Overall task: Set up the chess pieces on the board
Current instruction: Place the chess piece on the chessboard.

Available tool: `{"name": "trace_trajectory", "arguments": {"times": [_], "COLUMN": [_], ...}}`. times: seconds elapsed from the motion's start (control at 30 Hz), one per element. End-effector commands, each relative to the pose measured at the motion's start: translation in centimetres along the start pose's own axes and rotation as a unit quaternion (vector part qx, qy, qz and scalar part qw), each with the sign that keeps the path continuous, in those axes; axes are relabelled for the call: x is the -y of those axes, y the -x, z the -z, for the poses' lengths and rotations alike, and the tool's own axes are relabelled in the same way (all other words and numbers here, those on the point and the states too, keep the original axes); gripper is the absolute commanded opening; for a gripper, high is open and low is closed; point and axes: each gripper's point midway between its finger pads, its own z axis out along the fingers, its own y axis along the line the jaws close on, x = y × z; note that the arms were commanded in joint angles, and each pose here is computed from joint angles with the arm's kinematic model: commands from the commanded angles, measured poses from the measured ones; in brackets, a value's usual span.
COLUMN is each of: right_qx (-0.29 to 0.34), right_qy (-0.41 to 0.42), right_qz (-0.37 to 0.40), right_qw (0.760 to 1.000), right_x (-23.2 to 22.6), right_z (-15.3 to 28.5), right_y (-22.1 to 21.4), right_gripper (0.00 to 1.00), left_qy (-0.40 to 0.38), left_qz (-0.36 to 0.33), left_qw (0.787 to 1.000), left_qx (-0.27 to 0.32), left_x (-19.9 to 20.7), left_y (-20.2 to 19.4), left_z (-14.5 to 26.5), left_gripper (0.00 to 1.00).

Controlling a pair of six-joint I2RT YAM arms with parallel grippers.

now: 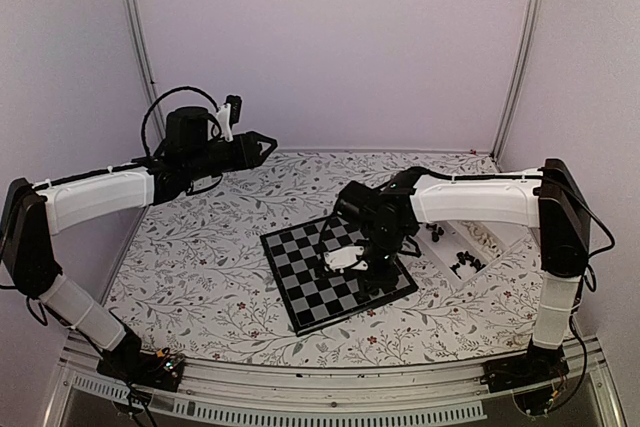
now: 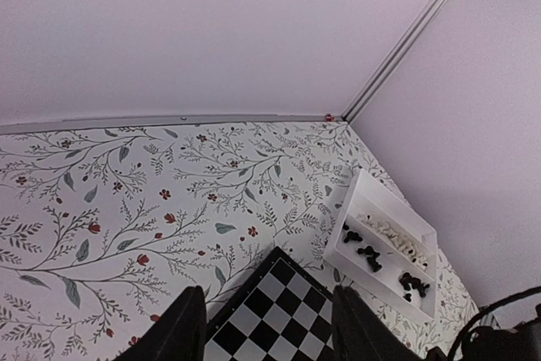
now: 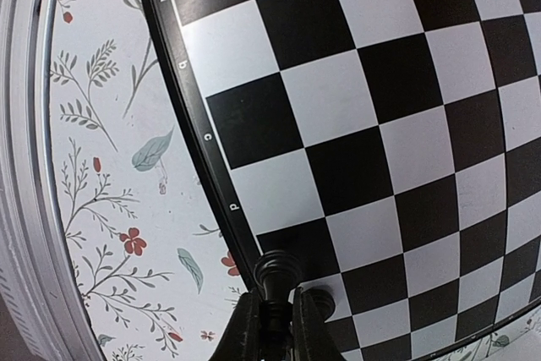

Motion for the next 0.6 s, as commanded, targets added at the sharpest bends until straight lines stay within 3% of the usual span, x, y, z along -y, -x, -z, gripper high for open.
{"name": "trace_trajectory", "arguments": {"times": [0.0,0.2,0.37,0.57], "right_qx": [-0.006,-0.009,-0.004,0.008], "right_qy": [-0.002,-0.001,-0.003,-0.003], "right_qz": [-0.004,-0.008,-0.012,-0.012], "right_qw": [1.000,1.000,1.000,1.000], "right_x": [0.40,0.88,1.23,1.34], "right_z": [-0.82,-1.45,-1.49,-1.18], "right_y": [0.02,-0.33,-0.40,0.02], "right_gripper": [0.10,0.12,0.28,0.35], "left_qy": [-0.012,-0.014,-0.014,-0.015], "left_qz": [-0.002,-0.002,-0.003,-0.002], "left_qw": [1.000,1.000,1.000,1.000], "left_qx": [0.018,0.015,0.013,0.007], "left_x": [0.70,0.78,0.72,0.63], "left_y": [1.09,0.92,0.77,0.45], "left_z": [0.81,0.70,0.60,0.29], "left_gripper": [0.52,0.52,0.52,0.52]}}
